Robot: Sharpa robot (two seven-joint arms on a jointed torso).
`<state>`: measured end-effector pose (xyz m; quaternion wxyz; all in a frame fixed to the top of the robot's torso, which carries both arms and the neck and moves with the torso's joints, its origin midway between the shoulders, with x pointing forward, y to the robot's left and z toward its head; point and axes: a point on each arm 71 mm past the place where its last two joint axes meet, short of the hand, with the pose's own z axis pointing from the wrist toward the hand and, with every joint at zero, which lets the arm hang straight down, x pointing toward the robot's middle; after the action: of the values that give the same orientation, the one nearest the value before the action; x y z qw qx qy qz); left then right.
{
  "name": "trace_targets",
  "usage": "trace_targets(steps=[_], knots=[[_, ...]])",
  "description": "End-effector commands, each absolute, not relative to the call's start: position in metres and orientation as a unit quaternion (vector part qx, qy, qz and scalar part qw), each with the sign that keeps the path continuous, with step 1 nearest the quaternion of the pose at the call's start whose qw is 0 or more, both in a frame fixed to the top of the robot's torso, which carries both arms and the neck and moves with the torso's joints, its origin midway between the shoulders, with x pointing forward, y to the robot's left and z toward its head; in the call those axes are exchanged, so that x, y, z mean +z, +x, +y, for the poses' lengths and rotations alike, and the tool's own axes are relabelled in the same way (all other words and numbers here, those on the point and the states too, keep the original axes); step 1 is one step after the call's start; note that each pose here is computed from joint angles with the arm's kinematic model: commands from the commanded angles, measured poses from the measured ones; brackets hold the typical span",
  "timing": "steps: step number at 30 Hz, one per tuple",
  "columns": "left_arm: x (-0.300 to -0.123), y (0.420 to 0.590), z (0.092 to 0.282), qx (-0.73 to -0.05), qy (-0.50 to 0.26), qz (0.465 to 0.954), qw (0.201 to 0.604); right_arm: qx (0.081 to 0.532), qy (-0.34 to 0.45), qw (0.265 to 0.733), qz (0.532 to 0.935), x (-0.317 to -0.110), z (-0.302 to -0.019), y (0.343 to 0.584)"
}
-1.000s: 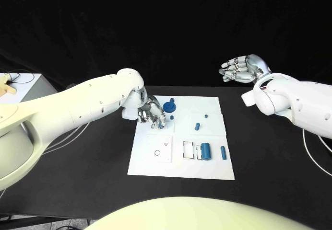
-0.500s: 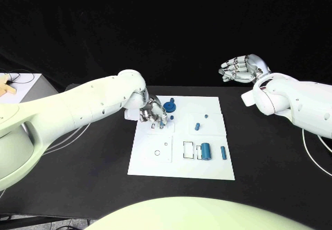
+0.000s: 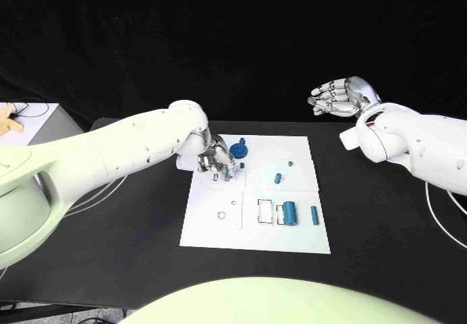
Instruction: Assemble the parts on the task board
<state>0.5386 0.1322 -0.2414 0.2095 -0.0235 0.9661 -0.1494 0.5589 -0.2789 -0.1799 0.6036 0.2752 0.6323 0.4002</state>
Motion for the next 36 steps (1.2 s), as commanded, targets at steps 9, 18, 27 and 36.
trace_targets(steps=[9, 18, 27, 36], knots=[[-0.2422, 0.5388, 0.1359, -0.139, -0.016, 0.968, 0.209, 0.407, 0.270, 0.602, 0.632, -0.1793, -0.2768, 0.5588], [-0.2426, 0.5387, 0.1376, -0.138, -0.017, 0.968, 0.207, 0.408, 0.270, 0.602, 0.632, -0.1792, -0.2766, 0.5587], [-0.2444, 0.5380, 0.1364, -0.137, -0.015, 0.969, 0.204, 0.408, 0.269, 0.601, 0.632, -0.1792, -0.2762, 0.5585], [-0.2450, 0.5371, 0.1368, -0.136, -0.013, 0.970, 0.201, 0.408, 0.269, 0.601, 0.632, -0.1793, -0.2760, 0.5585]])
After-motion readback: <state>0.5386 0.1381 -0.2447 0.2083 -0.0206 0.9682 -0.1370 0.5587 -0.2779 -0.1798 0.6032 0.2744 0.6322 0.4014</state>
